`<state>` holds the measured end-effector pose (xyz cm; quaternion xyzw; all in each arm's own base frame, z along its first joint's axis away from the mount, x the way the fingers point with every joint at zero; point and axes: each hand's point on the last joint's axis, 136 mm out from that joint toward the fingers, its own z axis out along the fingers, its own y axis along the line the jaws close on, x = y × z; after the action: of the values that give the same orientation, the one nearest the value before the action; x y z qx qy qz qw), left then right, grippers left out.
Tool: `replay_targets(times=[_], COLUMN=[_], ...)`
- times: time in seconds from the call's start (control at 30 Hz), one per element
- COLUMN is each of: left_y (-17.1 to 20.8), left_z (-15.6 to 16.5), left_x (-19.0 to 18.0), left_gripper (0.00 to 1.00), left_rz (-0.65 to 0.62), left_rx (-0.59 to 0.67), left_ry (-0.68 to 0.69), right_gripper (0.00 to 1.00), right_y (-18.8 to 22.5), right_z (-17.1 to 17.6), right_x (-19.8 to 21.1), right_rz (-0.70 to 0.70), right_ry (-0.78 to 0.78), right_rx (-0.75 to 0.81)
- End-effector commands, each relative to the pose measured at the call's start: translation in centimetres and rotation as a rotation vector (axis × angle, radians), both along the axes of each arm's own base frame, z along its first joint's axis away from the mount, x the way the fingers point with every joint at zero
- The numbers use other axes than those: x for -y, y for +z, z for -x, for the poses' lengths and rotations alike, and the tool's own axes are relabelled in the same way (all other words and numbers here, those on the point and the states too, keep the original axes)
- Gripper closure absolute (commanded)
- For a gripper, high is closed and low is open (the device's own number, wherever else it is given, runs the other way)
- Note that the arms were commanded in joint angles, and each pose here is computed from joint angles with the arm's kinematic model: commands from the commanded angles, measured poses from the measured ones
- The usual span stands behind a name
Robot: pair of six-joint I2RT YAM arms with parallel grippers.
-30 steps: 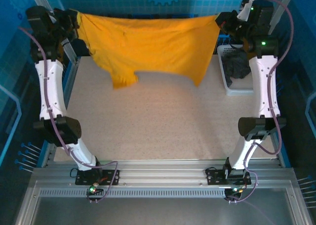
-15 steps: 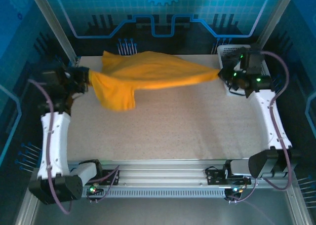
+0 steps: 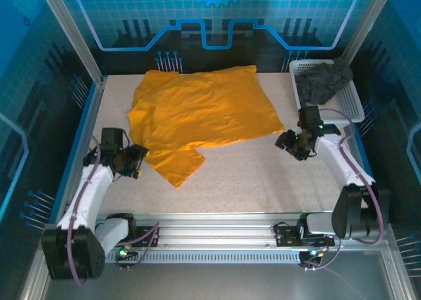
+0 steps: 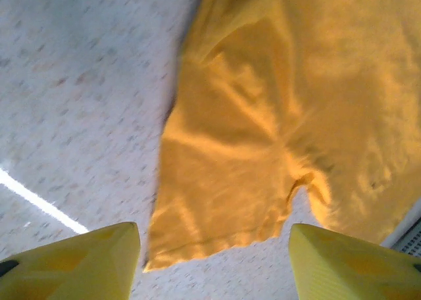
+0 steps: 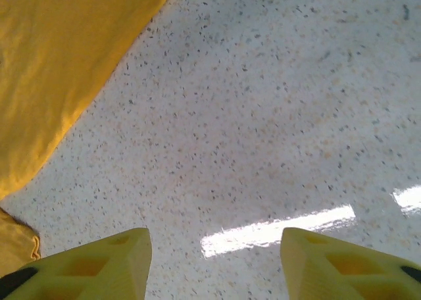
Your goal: Fold and stack the t-shirts
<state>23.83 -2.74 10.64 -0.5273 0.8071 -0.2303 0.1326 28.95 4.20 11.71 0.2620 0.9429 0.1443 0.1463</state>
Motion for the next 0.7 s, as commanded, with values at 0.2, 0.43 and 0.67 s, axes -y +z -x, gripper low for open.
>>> replay_targets(times=[0.2,0.43,0.67], left_y=[-4.8,-8.0,-9.5], left_z=[2.7,3.0,0.1], left_x=[6.4,9.5,11.6], left_gripper=[0.39,0.44,0.54], left_rz=[0.061,0.086,0.078], left_rx=[-0.171,-0.263,-0.274], left_ry=[-0.042,0.0,-0.017], right_gripper=[0.49,0.5,0.51], right_y=[-0.4,0.2,0.2], right_z=[1.5,1.1,1.9], right_x=[-0.1,-0.3,-0.3], right_rz=[0.029,0.022,0.024], right_ry=[0.043,0.046,0.049], right_rx=[0.001,0.016,0.017])
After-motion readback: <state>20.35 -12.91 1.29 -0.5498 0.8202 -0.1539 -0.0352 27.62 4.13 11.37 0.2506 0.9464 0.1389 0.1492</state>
